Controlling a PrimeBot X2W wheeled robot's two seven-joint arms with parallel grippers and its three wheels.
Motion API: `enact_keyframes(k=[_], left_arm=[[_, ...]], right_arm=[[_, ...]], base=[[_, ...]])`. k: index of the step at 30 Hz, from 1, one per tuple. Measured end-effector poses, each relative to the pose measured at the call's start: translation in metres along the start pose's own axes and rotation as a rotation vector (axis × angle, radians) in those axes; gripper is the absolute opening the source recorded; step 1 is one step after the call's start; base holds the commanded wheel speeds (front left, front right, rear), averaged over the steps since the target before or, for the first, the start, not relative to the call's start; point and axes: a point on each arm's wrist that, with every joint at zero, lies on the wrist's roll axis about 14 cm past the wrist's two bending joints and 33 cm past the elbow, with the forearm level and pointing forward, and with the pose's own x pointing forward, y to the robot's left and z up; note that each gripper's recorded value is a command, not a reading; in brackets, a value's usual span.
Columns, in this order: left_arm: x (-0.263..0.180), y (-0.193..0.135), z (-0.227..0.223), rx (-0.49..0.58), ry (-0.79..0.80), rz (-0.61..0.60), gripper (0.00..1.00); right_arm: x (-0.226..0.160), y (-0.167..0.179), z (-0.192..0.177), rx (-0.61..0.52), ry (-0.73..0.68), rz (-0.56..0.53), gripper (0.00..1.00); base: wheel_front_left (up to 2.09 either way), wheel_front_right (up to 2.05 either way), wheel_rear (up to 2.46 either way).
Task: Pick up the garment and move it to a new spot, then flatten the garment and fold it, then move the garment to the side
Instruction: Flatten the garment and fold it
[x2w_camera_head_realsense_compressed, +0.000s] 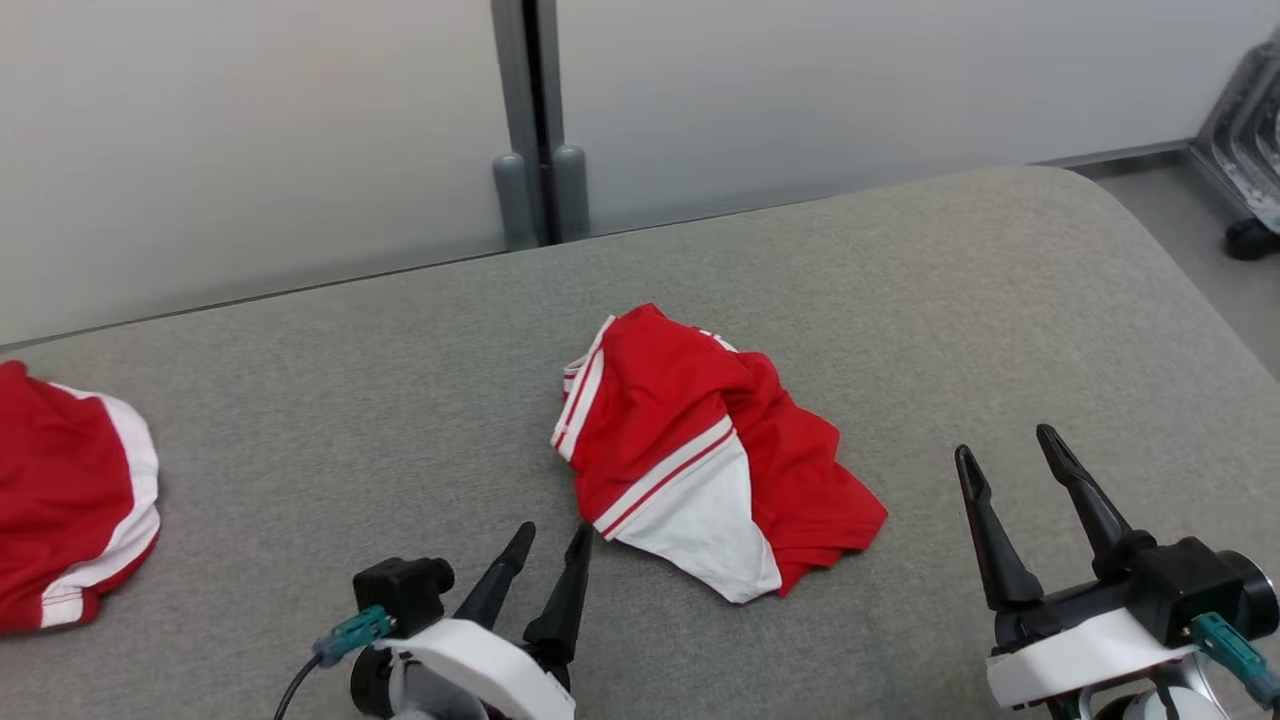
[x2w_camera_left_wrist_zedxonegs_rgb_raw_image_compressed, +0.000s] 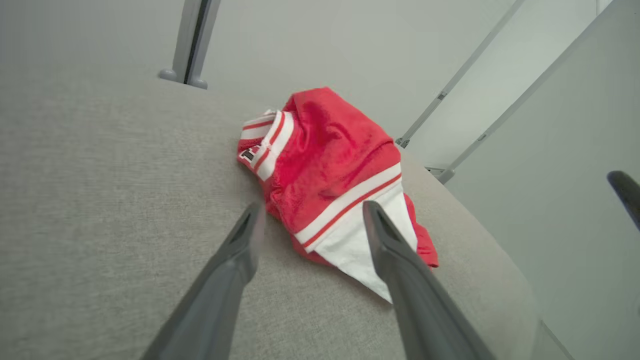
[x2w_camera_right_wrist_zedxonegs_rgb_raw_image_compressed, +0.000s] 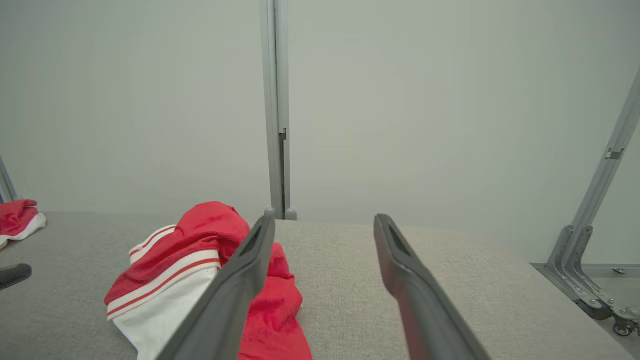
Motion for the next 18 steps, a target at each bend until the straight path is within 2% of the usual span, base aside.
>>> enact_keyframes(k=[3, 10, 11, 12, 14, 18], left_arm=[[0.018, -0.009, -0.026, -0.015, 0.119, -0.037, 1.00], [0.044, -0.004, -0.071, -0.040, 0.298, -0.025, 1.00], [0.046, -0.006, -0.071, -0.053, 0.296, -0.031, 0.45], [0.048, -0.008, -0.073, -0.064, 0.299, -0.036, 0.00], [0.049, -0.011, -0.074, -0.060, 0.303, -0.051, 0.00], [0.054, -0.020, -0.050, -0.144, 0.202, -0.062, 0.00]], right_arm=[[-0.006, -0.014, -0.005, -0.006, 0.019, -0.046, 1.00], [-0.019, -0.043, -0.012, -0.027, 0.058, -0.142, 1.00], [-0.020, -0.045, -0.013, -0.029, 0.061, -0.150, 1.00], [-0.021, -0.047, -0.013, -0.030, 0.064, -0.155, 1.00], [-0.022, -0.048, -0.013, -0.030, 0.064, -0.161, 1.00], [-0.020, -0.045, -0.011, -0.019, 0.051, -0.156, 1.00]], base=[[0.00, 0.00, 0.00], [0.00, 0.00, 0.00], [0.00, 0.00, 0.00], [0.00, 0.00, 0.00], [0.00, 0.00, 0.00], [0.00, 0.00, 0.00]])
